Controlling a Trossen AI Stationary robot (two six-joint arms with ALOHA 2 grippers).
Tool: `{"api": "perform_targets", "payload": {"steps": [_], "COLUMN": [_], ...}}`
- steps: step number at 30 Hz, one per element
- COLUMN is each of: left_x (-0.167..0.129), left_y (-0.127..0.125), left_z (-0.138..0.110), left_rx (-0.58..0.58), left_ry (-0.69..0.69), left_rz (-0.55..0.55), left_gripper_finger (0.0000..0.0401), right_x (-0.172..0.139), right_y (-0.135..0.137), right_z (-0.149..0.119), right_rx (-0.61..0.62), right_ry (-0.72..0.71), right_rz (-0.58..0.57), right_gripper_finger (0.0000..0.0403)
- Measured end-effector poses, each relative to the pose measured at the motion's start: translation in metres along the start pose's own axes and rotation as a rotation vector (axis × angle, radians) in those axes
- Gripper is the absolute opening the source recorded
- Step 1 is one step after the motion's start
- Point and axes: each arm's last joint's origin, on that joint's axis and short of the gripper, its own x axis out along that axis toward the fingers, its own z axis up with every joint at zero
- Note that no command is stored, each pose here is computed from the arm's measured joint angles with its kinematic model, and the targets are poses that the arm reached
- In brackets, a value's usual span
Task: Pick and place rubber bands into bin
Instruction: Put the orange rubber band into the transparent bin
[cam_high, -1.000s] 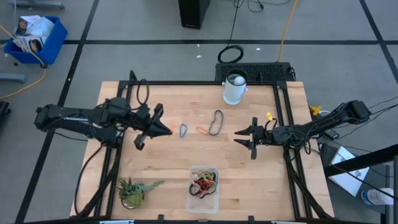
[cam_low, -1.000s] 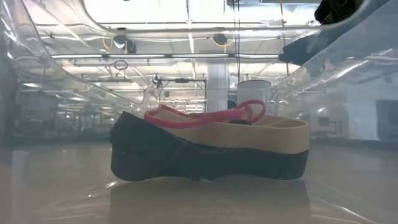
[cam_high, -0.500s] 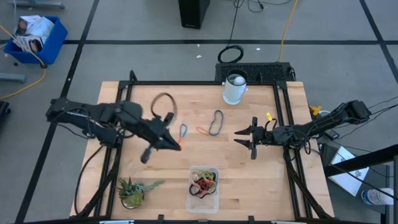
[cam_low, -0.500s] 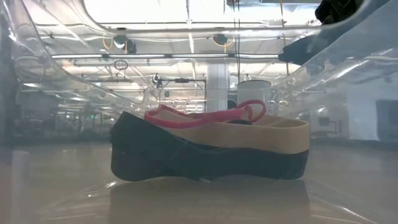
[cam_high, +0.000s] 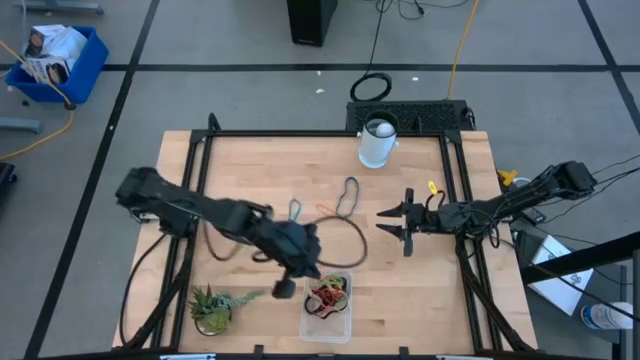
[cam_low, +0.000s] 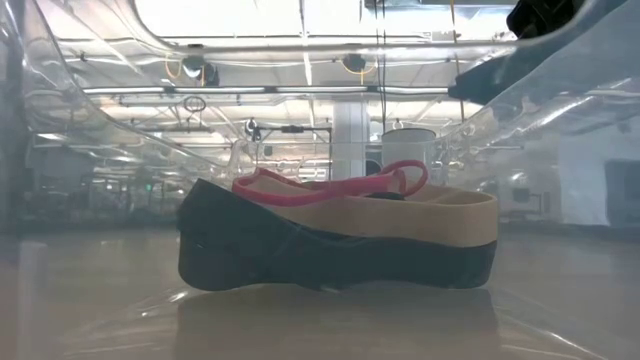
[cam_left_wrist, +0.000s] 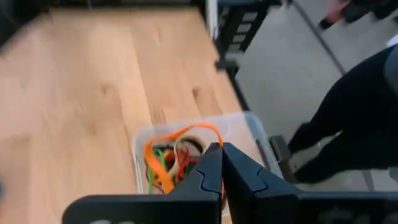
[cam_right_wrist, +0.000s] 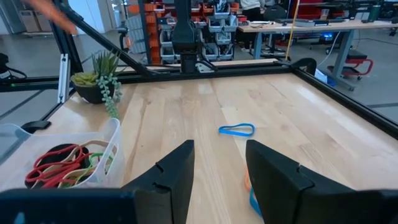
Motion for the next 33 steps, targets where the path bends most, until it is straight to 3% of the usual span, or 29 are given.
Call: {"api": "perform_targets", "payload": {"steps": [8,15,24,33], "left_x": [0.085,0.135,0.15,0.15], "left_y": [0.006,0.017,0.023,0.024], "left_z": [-0.033,-0.064,-0.076,-0.075], "left_rx": [-0.127,-0.22,-0.289,-0.297], "left_ry": [0.214,0.351,0.398,0.393], "left_rz": [0.02,0.064,0.092,0.093], "left_gripper_finger": [0.0009,0.0004,0.003,0.0007], "right_x": [0.0,0.0,0.0,0.0], "right_y": [0.0,-0.001,-0.001,-0.001], "right_z": [-0.003,-0.005,-0.005,-0.005], "right_rx": [-0.01,-0.018,-0.02,-0.02], "right_ry": [0.027,0.047,0.052,0.053], "right_rz": [-0.003,-0.005,-0.005,-0.004], "right_gripper_finger": [0.0139,0.0139,0.0139,0.0139]}}
